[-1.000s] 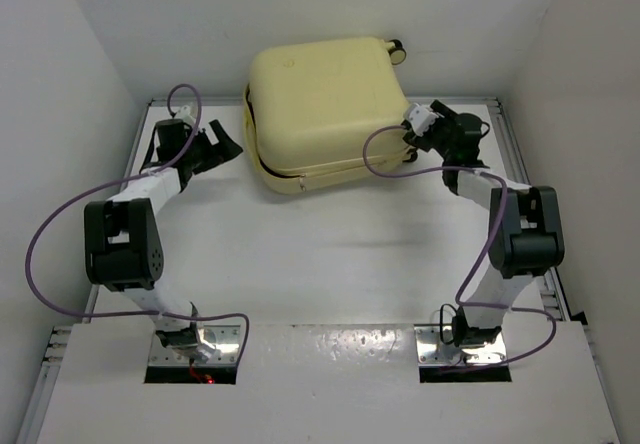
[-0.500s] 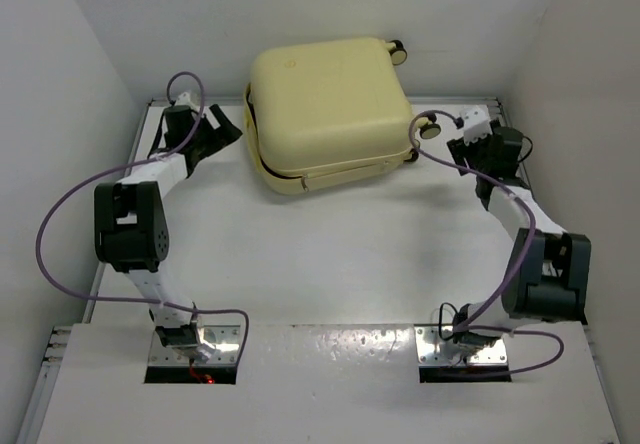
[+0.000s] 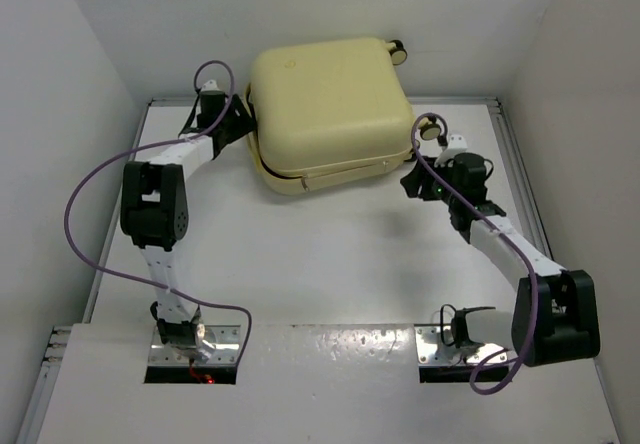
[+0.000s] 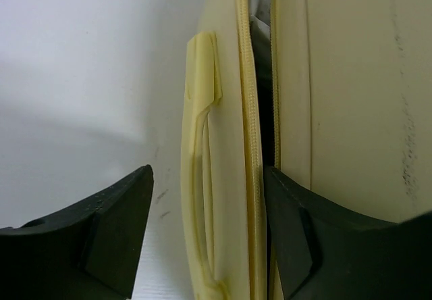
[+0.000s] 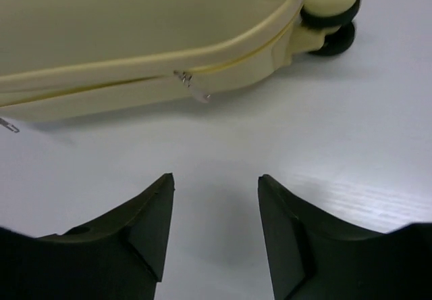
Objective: Pack the luggage
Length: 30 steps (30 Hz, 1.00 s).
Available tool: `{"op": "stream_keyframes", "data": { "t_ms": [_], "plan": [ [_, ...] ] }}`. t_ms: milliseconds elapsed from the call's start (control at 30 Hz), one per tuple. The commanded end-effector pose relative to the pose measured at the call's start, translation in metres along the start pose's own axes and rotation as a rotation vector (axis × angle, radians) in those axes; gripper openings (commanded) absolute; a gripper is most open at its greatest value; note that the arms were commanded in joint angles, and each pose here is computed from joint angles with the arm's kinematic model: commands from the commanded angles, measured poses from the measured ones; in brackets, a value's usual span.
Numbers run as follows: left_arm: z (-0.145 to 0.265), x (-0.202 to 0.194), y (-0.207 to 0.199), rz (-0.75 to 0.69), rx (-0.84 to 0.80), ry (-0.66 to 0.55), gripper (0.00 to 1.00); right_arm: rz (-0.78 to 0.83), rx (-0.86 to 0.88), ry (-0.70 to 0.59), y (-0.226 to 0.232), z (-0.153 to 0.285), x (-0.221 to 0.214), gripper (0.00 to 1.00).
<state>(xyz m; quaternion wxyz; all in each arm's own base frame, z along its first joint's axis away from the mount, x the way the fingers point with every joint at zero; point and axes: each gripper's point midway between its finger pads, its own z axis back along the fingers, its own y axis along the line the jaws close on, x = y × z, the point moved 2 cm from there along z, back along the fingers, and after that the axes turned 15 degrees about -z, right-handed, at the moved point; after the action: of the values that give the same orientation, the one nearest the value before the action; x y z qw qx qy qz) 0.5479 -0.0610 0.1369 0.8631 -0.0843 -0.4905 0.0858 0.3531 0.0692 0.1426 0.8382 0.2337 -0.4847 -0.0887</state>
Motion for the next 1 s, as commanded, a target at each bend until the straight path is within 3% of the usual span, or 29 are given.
{"op": "stream_keyframes", "data": {
  "t_ms": [0, 233, 367, 533, 700, 967],
  "plan": [
    [-0.006, -0.016, 0.015, 0.084, 0.1, 0.038, 0.7, -0.165, -0.002, -0.082, 0.014, -0.006, 0.002, 0.52],
    [0.02, 0.02, 0.013, 0.138, 0.025, -0.078, 0.7, -0.178, -0.005, -0.084, 0.018, -0.011, -0.018, 0.5],
    [0.041, 0.041, 0.012, 0.155, -0.032, -0.155, 0.75, -0.147, -0.009, -0.08, 0.016, -0.011, -0.02, 0.5],
    [0.048, 0.04, 0.021, 0.173, -0.01, -0.14, 0.75, -0.137, -0.028, -0.081, 0.01, -0.014, -0.022, 0.48],
    [0.022, 0.008, 0.035, 0.152, 0.084, -0.011, 0.71, -0.147, -0.023, -0.098, 0.013, -0.024, -0.018, 0.48],
    [-0.012, -0.006, 0.016, 0.093, 0.086, 0.042, 0.7, -0.157, 0.024, -0.111, 0.024, -0.044, -0.013, 0.48]
  ]
}}
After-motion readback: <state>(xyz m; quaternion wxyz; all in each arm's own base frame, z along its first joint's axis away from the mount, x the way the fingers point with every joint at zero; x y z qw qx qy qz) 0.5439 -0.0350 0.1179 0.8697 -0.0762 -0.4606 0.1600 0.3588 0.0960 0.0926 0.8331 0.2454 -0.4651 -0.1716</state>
